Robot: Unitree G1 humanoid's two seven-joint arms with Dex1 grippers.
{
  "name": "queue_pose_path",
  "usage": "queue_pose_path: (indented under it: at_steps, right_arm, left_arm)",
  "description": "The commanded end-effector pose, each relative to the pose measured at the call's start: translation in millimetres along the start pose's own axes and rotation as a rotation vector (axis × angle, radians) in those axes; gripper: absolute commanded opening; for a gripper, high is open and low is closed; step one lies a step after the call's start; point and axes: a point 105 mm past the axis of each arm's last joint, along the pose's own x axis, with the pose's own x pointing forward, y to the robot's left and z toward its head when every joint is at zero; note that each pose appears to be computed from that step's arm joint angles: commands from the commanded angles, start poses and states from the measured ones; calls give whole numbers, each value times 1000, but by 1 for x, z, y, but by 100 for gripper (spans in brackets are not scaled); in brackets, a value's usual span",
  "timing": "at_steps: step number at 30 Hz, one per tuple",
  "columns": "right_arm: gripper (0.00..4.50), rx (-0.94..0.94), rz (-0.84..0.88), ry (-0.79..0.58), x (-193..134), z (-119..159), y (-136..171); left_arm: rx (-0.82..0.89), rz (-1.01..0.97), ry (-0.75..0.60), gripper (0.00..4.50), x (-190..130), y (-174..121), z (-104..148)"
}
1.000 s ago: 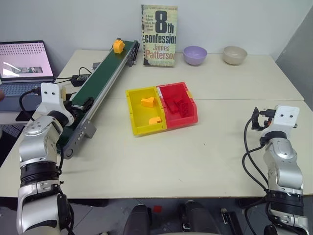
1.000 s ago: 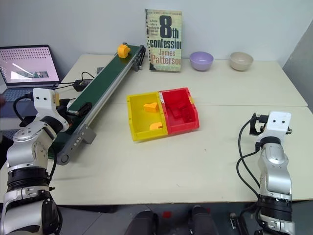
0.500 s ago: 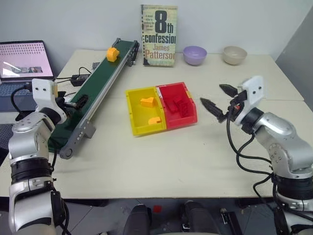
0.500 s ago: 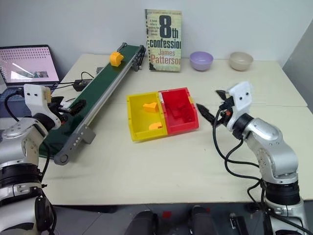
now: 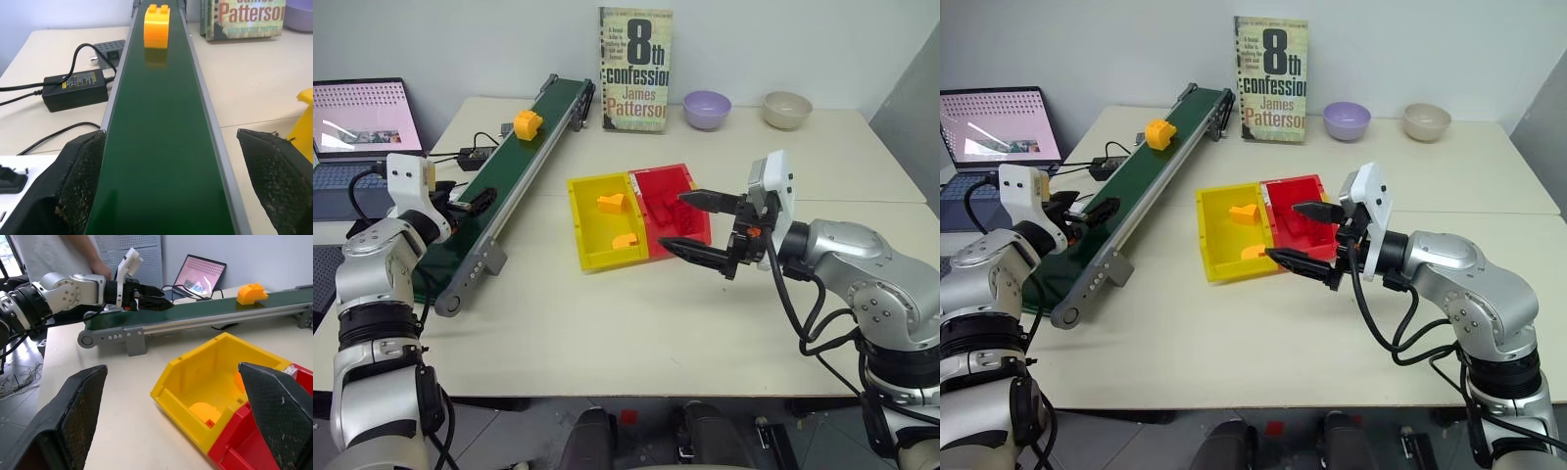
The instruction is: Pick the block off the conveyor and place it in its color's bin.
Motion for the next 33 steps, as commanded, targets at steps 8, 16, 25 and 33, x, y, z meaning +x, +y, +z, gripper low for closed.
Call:
queue_pose_path:
  at_steps: [8,16,25,33]
  right_arm:
    - [450,-50,1,-37,0,12,7]
    - [450,-49,-1,-38,0,14,8]
    - [450,-38,41,-35,0,15,17]
    - [450,-34,41,-26,-1,14,18]
  left_arm:
    - [35,13,-45,446,1,5,16]
    - [37,27,-36,446,3,8,13]
    - [42,22,-28,446,4,8,12]
    - [40,18,-24,446,4,9,9]
